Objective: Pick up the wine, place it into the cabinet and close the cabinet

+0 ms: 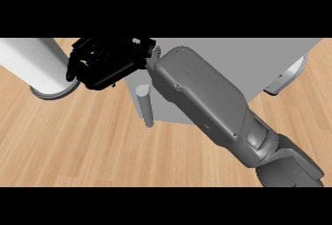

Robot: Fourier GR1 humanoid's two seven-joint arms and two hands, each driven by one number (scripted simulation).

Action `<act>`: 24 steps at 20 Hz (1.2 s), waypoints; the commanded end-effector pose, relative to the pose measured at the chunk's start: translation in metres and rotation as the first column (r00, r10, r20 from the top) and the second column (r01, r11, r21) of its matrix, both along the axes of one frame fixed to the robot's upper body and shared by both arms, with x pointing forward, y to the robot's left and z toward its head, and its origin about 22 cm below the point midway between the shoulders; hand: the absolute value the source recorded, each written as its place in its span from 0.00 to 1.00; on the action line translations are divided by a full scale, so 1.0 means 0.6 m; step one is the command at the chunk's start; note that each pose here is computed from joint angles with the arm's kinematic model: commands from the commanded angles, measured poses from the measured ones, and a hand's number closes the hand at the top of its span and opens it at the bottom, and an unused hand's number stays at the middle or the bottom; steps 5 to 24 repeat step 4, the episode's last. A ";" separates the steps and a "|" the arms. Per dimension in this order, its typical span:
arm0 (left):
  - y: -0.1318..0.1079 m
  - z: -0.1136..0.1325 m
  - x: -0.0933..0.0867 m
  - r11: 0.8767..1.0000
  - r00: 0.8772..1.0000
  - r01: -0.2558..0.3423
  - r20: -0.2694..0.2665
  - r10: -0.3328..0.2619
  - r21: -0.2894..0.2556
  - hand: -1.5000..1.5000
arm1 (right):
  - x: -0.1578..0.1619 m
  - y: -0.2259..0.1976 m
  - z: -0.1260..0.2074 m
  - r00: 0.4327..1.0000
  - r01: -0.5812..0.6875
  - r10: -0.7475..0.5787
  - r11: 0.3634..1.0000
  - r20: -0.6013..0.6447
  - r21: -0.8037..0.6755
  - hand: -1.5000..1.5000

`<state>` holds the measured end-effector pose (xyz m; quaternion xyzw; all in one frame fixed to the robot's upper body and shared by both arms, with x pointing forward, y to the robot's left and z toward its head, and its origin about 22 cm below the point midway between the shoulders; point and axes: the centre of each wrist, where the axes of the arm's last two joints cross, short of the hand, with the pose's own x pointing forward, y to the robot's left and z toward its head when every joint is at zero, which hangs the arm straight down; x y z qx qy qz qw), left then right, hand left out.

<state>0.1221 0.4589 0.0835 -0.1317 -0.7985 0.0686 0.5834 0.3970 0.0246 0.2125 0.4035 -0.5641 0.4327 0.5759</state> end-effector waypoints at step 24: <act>-0.013 -0.004 0.003 0.999 0.999 0.055 0.000 -0.055 0.004 0.00 | 0.066 -0.118 -0.010 0.951 0.310 -0.309 0.949 -0.016 0.064 1.00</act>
